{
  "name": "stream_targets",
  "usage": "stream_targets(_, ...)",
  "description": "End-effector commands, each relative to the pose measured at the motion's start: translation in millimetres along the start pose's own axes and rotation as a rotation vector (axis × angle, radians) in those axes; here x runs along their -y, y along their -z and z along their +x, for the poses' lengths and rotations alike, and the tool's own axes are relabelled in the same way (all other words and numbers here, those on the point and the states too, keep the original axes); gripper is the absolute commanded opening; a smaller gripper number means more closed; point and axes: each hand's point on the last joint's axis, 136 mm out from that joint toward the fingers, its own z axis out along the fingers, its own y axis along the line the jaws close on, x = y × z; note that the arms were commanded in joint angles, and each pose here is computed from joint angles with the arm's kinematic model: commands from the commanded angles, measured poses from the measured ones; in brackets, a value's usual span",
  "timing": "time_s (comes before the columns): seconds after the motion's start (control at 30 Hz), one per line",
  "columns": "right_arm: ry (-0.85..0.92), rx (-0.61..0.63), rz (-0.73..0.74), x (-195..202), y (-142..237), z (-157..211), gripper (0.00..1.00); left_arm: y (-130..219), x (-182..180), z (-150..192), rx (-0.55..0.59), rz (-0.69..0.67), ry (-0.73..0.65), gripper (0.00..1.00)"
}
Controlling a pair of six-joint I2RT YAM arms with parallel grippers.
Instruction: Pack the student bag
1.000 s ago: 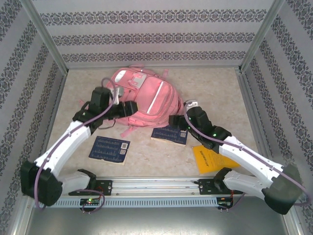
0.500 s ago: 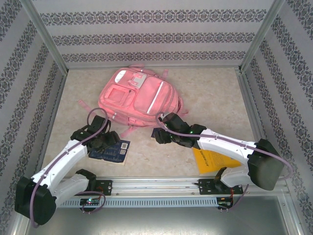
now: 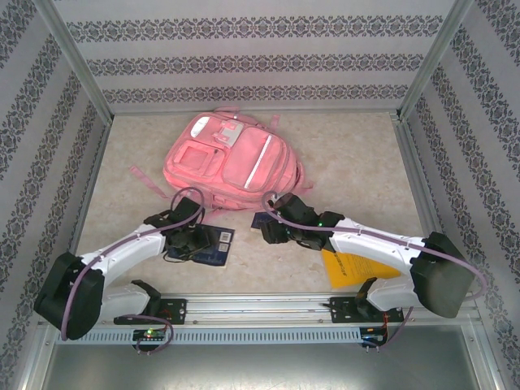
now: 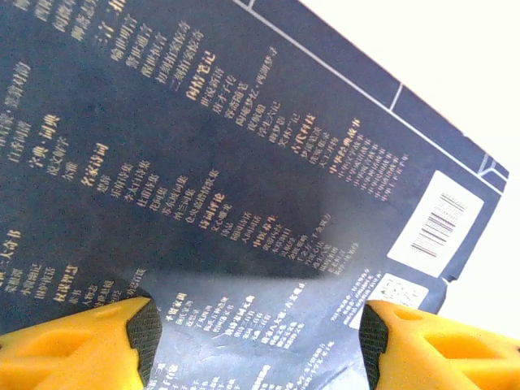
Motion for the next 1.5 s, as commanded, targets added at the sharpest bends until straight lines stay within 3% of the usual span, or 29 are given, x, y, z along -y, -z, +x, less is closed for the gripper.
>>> stream_targets(0.0, 0.001, 0.01, -0.056, -10, 2, -7, 0.55, -3, 16, 31, -0.122, 0.059, -0.037, 0.68)
stream_targets(0.13, 0.035, -0.029, -0.125, -26, -4, -8, 0.55, 25, 1, 29, -0.052, 0.022, -0.043, 0.68)
stream_targets(0.3, 0.051, -0.116, -0.212, -53, -28, -13, 0.5, 42, -28, 28, 0.027, -0.03, 0.092, 0.69)
stream_targets(0.53, 0.085, -0.202, -0.247, -82, -70, -30, 0.45, 20, -42, 33, 0.047, 0.033, 0.283, 0.61)
stream_targets(0.83, 0.117, -0.323, -0.201, -89, -112, -7, 0.39, 3, -36, 18, 0.06, 0.068, 0.294, 0.6)
stream_targets(1.13, 0.135, -0.384, -0.18, -81, -110, 29, 0.33, 6, -21, 2, 0.085, 0.167, 0.282, 0.59)
stream_targets(1.27, 0.173, -0.411, -0.257, -93, -88, 52, 0.33, 6, -12, 1, 0.078, 0.211, 0.268, 0.59)
stream_targets(1.47, 0.146, -0.421, -0.331, -96, -75, 56, 0.34, 3, -5, 3, 0.05, 0.241, 0.237, 0.57)
